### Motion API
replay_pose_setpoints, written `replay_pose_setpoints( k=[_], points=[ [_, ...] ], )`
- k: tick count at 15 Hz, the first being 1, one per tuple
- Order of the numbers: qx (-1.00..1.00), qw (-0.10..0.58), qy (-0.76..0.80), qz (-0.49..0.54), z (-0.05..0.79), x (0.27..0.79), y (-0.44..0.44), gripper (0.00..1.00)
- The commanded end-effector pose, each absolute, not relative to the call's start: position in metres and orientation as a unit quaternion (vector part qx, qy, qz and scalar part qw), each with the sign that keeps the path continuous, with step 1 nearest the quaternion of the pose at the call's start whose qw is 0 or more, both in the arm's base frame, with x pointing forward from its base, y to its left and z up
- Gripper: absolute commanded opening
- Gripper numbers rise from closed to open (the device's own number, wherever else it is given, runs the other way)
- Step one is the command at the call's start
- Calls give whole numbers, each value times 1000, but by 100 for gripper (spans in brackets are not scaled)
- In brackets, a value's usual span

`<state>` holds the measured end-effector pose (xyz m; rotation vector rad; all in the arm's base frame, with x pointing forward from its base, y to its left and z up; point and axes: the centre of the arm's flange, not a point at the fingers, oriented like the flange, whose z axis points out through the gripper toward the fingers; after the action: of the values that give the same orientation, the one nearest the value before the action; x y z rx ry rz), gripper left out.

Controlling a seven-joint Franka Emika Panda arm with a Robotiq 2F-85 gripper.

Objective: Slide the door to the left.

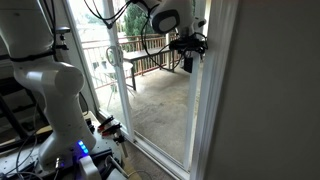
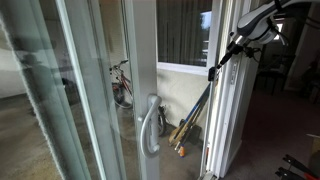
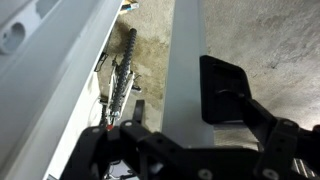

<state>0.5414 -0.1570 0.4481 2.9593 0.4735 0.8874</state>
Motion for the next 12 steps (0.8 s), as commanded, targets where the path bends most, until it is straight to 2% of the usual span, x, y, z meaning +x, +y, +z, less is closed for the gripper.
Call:
replay_pose_setpoints(
  k=[1,12],
  points=[
    [938,6,190,290,460,554,-172,100],
    [927,-3,257,273,460,546,-156,100]
  ],
)
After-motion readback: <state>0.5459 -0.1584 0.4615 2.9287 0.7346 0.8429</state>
